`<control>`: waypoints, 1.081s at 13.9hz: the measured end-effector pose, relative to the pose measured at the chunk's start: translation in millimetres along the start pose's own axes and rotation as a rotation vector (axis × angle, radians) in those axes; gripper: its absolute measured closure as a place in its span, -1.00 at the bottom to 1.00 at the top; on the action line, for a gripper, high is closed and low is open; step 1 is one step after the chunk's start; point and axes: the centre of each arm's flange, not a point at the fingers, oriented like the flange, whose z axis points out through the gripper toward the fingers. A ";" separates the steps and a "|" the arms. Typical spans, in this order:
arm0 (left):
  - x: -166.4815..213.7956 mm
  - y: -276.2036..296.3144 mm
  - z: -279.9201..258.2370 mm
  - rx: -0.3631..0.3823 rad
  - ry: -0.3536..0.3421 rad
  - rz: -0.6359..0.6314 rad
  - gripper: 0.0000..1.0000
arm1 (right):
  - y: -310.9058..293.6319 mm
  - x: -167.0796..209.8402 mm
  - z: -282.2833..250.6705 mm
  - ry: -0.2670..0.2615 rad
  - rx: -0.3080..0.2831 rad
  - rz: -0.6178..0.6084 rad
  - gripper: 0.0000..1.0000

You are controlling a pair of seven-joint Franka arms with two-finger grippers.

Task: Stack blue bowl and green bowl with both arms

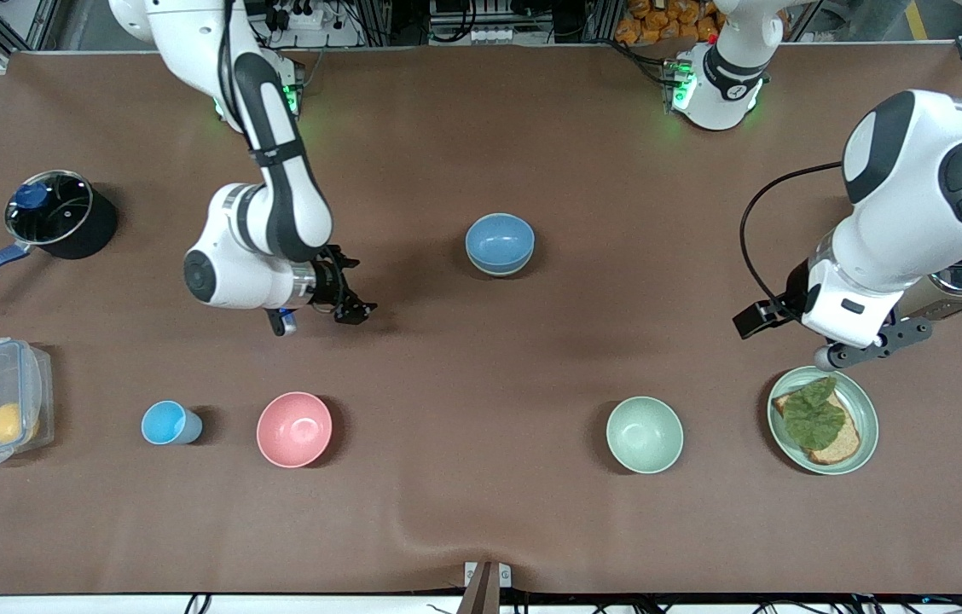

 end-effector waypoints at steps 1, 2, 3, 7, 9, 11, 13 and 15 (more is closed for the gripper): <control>0.6 -3.4 -13.4 0.003 0.004 0.016 -1.00 | 1.8 15.6 -10.3 0.013 -0.021 -0.006 -1.00; 1.4 -10.7 -29.7 0.005 0.018 0.032 -1.00 | 2.5 29.5 -21.7 0.027 -0.047 -0.020 -1.00; 0.6 -21.2 -47.4 0.011 0.033 0.048 -1.00 | 2.3 41.8 -35.4 0.032 -0.076 -0.037 -1.00; -14.7 -58.7 -97.8 0.060 0.057 0.101 -1.00 | 6.3 85.2 -123.3 0.014 -0.172 -0.088 -1.00; -28.4 -71.3 -114.4 0.069 0.024 0.134 -1.00 | 13.1 94.0 -174.7 0.007 -0.207 -0.120 -1.00; -43.4 -74.9 -129.6 0.068 0.005 0.166 -1.00 | 21.1 95.4 -222.0 0.010 -0.208 -0.205 -1.00; -57.2 -71.8 -141.2 0.073 -0.003 0.202 -1.00 | 30.8 89.9 -265.1 0.039 -0.176 -0.324 -1.00; -65.5 -70.8 -149.3 0.075 -0.002 0.240 -1.00 | 41.5 67.5 -301.4 0.087 -0.157 -0.413 -1.00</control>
